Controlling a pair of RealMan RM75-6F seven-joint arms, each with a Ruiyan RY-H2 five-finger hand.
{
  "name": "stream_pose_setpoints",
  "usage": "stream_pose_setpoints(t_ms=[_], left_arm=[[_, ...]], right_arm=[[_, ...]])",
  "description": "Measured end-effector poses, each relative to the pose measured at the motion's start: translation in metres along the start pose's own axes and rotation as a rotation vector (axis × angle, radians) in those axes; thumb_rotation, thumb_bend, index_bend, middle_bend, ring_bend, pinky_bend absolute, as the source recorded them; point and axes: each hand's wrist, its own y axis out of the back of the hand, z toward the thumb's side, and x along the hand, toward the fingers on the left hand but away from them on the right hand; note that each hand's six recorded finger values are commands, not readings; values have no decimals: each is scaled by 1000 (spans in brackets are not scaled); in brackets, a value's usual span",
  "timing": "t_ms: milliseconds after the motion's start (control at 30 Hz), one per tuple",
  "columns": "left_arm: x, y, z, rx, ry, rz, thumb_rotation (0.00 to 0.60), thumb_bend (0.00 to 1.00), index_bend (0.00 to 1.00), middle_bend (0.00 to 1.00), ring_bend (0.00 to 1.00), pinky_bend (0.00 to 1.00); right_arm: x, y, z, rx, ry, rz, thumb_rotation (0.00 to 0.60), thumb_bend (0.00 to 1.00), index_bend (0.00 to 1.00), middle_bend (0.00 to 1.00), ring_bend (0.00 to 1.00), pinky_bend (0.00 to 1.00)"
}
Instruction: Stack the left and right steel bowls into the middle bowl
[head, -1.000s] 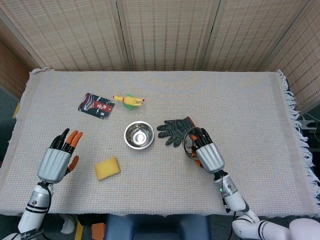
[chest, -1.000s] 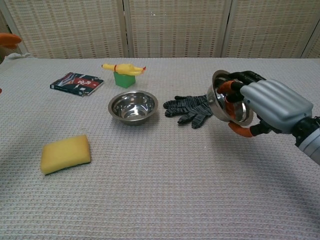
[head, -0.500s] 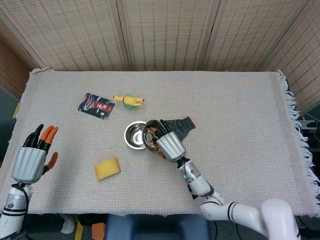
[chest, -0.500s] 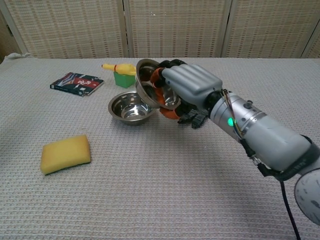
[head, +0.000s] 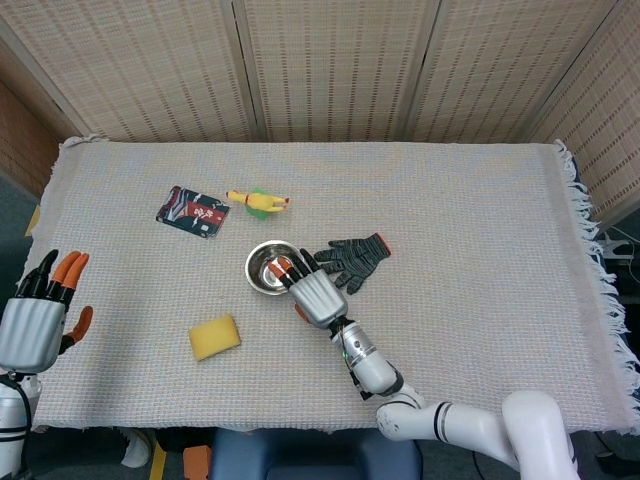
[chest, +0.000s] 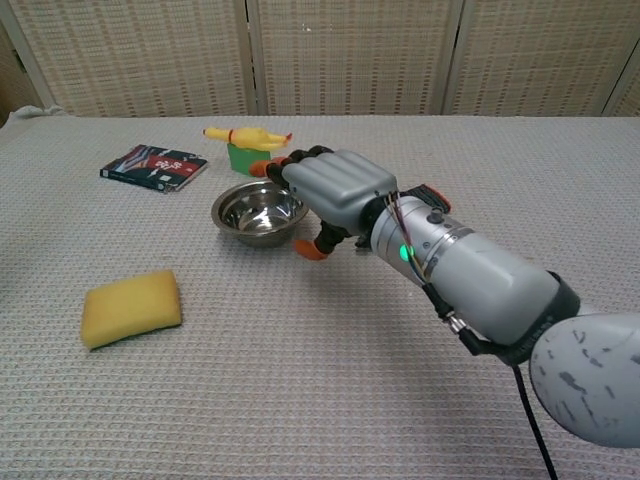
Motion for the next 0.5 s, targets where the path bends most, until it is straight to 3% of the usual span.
stream_pose_setpoints(t_ms=[167,267,400,500], left_arm=[[-23,-1,-8,-37,27,-31,600,413,0,75,2,211],[-48,-5,-21,-89,78,-71,600,412,0,76,3,208],[-92,-13,-42,-125,190,-116,600,411,3,77,3,202],[-117,-22,-45,-119,243,-159,600,409,6,84,5,194]], right_arm=[[37,20,-28,19,-46,-4,600,224,0,3,0,0],[84,30,-65,42,-131,9,600,220,0,0,0,0],[187,31,-135,92,-366,68,600,220,0,0,0,0],[270,28,-170,109,-541,101,600,220,0,0,0,0]])
